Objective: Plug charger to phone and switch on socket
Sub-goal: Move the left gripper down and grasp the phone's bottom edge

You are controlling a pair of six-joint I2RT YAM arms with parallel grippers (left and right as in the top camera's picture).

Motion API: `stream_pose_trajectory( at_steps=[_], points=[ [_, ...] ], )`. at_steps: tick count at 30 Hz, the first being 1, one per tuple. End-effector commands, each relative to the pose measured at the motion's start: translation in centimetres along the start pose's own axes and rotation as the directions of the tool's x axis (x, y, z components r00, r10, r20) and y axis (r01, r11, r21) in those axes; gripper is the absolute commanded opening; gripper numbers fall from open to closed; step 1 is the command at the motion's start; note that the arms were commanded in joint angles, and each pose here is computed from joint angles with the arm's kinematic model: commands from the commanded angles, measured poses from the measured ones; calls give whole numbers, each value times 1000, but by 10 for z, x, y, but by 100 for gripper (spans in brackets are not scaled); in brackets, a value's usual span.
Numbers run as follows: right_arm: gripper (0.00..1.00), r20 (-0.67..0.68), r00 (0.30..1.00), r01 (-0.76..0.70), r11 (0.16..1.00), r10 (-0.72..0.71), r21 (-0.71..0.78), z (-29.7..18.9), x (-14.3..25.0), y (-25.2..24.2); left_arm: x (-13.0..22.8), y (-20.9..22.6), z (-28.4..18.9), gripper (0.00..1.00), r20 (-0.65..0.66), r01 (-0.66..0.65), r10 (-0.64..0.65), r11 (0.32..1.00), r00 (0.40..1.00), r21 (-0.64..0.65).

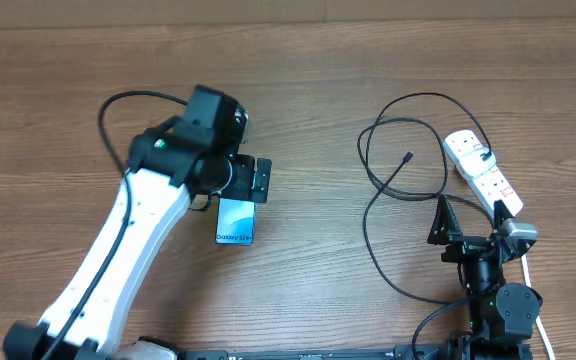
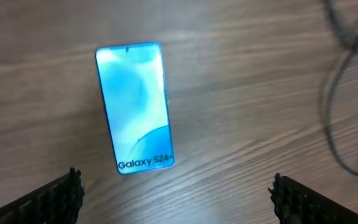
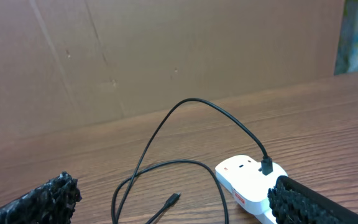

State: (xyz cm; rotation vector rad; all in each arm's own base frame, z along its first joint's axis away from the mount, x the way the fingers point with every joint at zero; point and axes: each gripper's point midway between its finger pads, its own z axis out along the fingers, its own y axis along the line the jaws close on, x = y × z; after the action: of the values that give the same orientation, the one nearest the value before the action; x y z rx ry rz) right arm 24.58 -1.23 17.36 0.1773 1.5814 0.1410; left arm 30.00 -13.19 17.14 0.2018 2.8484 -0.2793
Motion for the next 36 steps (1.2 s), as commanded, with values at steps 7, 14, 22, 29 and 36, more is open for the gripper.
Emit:
stream_pose_trajectory(
  at_steps=[7,14,22,29,36],
  points=[
    [100,0,1000,4,1000,-4,-7,0,3,1,23,38,118,100,-300,89,-153,972,942,-216],
    [100,0,1000,4,1000,-4,-7,0,3,1,37,61,135,99,-344,46,-163,944,925,-326],
    [100,0,1000,4,1000,-4,-7,0,3,1,34,61,147,100,-316,38,-138,952,939,-302],
    [100,0,1000,4,1000,-4,-7,0,3,1,57,52,172,100,-334,73,-146,973,931,-221],
    [100,0,1000,4,1000,-4,-7,0,3,1,74,57,175,88,-367,66,-153,969,917,-239]
  ],
)
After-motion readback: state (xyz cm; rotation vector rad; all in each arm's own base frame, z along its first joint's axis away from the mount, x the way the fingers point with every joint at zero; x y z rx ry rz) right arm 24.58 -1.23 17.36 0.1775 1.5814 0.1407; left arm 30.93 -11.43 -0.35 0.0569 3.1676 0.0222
